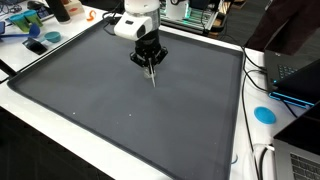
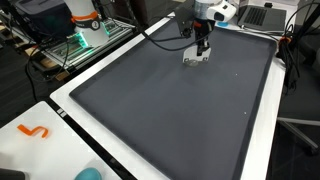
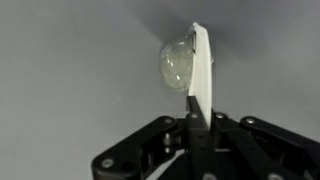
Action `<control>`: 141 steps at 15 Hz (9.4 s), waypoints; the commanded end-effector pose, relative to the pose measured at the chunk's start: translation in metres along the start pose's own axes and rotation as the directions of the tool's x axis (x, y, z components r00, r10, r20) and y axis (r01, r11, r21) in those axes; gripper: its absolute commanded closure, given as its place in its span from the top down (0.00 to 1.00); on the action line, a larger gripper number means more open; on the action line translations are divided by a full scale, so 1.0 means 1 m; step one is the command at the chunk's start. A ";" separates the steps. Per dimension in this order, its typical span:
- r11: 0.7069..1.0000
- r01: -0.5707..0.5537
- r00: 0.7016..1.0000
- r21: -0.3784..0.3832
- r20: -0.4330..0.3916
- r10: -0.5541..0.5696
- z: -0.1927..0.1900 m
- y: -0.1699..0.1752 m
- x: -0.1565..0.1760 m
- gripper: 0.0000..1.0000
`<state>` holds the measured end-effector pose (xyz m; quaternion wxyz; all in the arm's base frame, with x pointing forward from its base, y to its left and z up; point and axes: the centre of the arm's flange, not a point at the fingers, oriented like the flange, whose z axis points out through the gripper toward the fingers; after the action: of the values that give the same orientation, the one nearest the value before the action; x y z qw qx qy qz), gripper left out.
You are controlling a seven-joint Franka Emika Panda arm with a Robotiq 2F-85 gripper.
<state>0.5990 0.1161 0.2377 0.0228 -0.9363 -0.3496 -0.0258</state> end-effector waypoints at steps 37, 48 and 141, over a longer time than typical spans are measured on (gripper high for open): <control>0.990 -0.113 0.988 0.089 0.117 0.102 0.063 0.009 -0.110 0.01; 0.993 -0.103 0.990 -0.062 0.094 0.108 0.061 0.011 -0.089 0.01; 0.841 -0.420 0.868 -0.340 0.118 0.482 -0.115 -0.104 0.095 0.01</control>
<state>0.5888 0.2364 0.3625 -0.1317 -0.9840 -0.1191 0.0127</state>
